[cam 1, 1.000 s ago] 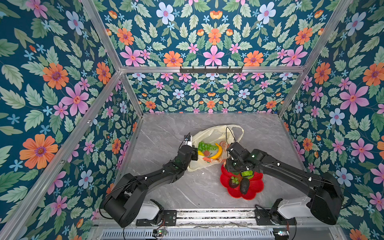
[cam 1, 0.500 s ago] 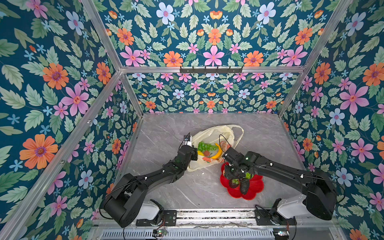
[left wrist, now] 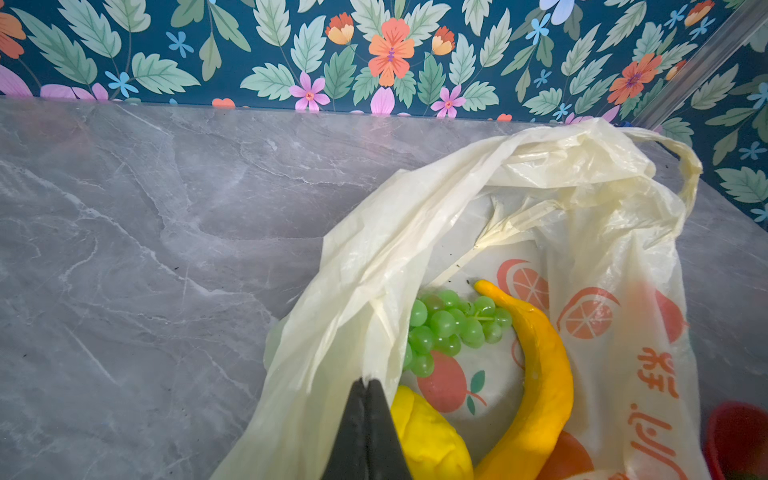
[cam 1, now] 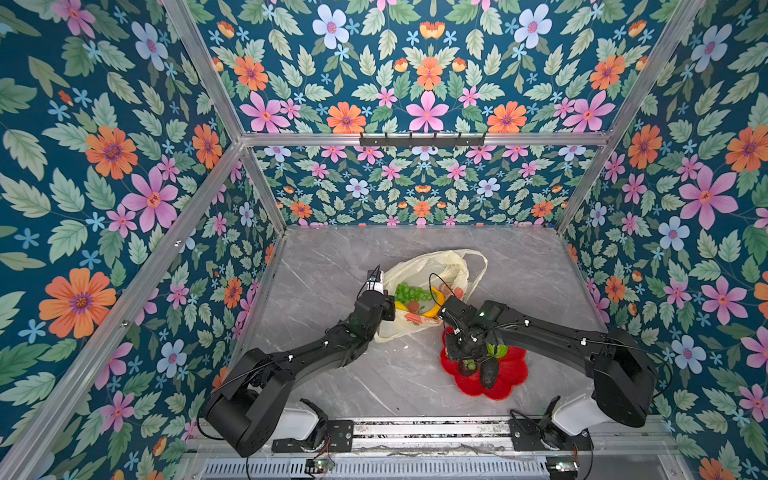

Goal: Take the fake fruits out of the plastic bag
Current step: 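Lower the red fruit into the plate and open the right gripper, then move the right gripper back into the bag toward the yellow lemon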

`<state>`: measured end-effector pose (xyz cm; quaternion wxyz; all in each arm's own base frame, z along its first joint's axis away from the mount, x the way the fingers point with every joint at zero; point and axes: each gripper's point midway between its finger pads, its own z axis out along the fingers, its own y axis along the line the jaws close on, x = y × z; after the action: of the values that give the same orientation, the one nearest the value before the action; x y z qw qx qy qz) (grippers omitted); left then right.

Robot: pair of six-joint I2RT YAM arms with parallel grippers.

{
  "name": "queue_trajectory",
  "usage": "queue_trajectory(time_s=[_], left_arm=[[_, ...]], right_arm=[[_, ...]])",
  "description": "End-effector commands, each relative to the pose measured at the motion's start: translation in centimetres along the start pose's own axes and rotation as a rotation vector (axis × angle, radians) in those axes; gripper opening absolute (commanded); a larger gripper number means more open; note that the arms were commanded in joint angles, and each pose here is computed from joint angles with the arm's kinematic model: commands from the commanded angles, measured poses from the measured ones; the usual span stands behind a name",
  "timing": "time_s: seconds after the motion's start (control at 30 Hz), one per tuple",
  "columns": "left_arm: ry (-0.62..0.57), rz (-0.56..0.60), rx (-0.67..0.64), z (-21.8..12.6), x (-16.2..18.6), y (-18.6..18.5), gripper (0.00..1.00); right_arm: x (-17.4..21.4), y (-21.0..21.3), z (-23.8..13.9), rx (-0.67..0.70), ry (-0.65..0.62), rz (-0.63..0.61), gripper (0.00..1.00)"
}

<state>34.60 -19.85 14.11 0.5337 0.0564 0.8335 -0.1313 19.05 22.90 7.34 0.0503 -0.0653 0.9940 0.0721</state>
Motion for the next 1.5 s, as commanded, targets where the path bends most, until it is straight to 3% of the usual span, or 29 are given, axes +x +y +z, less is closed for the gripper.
queue_trajectory(time_s=[0.0, 0.27, 0.63, 0.83, 1.0, 1.17, 1.3, 1.47], left_arm=[[-0.011, 0.002, -0.007, 0.0, -0.4, 0.1, 0.00], [-0.010, 0.001, -0.006, 0.0, -0.3, 0.0, 0.00], [-0.027, -0.008, -0.005, -0.4, -0.7, 0.1, 0.00], [-0.031, -0.031, 0.000, -0.4, -0.6, 0.2, 0.00], [-0.049, -0.125, 0.043, -0.3, 0.3, -0.2, 0.00], [-0.034, -0.169, -0.066, -0.2, 1.1, 1.9, 0.00], [-0.038, -0.206, -0.075, -0.4, 1.4, 2.4, 0.00], [0.005, -0.260, -0.104, 0.0, 2.7, 2.8, 0.00]], right_arm=[[0.1, -0.6, -0.1, 0.032, 0.004, -0.005, 0.46], [-0.1, -0.6, -0.6, 0.038, -0.008, -0.015, 0.54], [-2.1, 0.0, -4.3, 0.024, -0.112, -0.026, 0.55], [-5.7, 3.7, -6.2, -0.120, -0.247, -0.023, 0.52], [-10.9, 7.8, -7.3, -0.217, -0.396, -0.028, 0.51], [-14.5, 10.1, -4.5, -0.194, -0.398, -0.038, 0.51], [-15.3, 10.1, -1.6, -0.155, -0.345, -0.035, 0.51], [-15.4, 10.6, 0.2, -0.205, -0.304, -0.024, 0.50]])
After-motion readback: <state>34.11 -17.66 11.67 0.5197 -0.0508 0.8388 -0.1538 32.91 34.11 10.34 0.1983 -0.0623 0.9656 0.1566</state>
